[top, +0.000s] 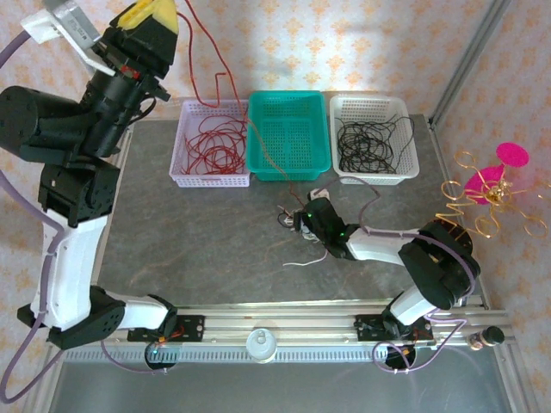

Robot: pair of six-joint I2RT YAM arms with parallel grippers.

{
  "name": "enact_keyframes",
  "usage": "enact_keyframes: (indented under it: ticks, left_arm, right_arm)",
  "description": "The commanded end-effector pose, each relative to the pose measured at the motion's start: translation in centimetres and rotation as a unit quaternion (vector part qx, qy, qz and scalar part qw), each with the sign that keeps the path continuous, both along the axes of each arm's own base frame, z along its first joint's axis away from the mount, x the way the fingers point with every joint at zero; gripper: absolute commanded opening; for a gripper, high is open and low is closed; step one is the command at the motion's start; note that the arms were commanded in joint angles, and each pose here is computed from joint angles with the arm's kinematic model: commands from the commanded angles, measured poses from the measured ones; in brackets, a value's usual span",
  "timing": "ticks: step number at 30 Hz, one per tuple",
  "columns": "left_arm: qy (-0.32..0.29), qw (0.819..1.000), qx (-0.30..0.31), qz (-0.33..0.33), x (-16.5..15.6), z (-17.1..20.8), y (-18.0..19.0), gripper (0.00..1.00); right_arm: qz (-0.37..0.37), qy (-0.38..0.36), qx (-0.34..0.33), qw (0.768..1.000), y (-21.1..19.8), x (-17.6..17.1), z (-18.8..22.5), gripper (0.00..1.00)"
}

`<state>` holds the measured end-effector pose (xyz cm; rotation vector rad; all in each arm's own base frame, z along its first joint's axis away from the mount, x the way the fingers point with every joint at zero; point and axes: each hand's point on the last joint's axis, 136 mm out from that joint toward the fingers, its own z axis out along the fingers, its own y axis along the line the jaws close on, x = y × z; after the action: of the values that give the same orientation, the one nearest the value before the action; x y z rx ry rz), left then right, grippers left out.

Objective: Untangle the cables

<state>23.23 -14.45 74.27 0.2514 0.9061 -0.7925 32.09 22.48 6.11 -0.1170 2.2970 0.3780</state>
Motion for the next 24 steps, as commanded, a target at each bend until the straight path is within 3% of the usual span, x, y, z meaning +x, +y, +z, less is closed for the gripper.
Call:
enact_keyframes:
  ticks: [1,8,12,19,24]
  left_arm:
    - [-0.065,0.997,-0.027,0.027,-2.8,3.2,1.9,0.0]
    - [-0.091,0.991,-0.064,0.069,-3.0,5.0,3.7,0.0]
    - [-0.067,0.994,-0.062,0.067,-1.5,4.2,3.2,0.0]
    - [-0.013,0.999,-0.033,0.034,1.1,1.2,1.1,0.0]
    - [0.024,0.999,-0.02,0.016,2.2,-0.8,0.1,0.0]
  right_arm:
    - [-0.029,0.003,-0.015,0.999,-1.6,-0.2,-1.0,0.56]
    - [-0.026,0.003,-0.001,1.0,-1.8,-0.6,-0.4,0.6]
    - [0.034,-0.042,0.041,0.998,0.2,-0.8,4.9,0.65]
    - [0.121,-0.117,0.05,0.985,1.8,-1.5,14.5,0.71]
    - [0.22,-0.151,0.113,0.957,5.0,-3.4,22.9,0.69]
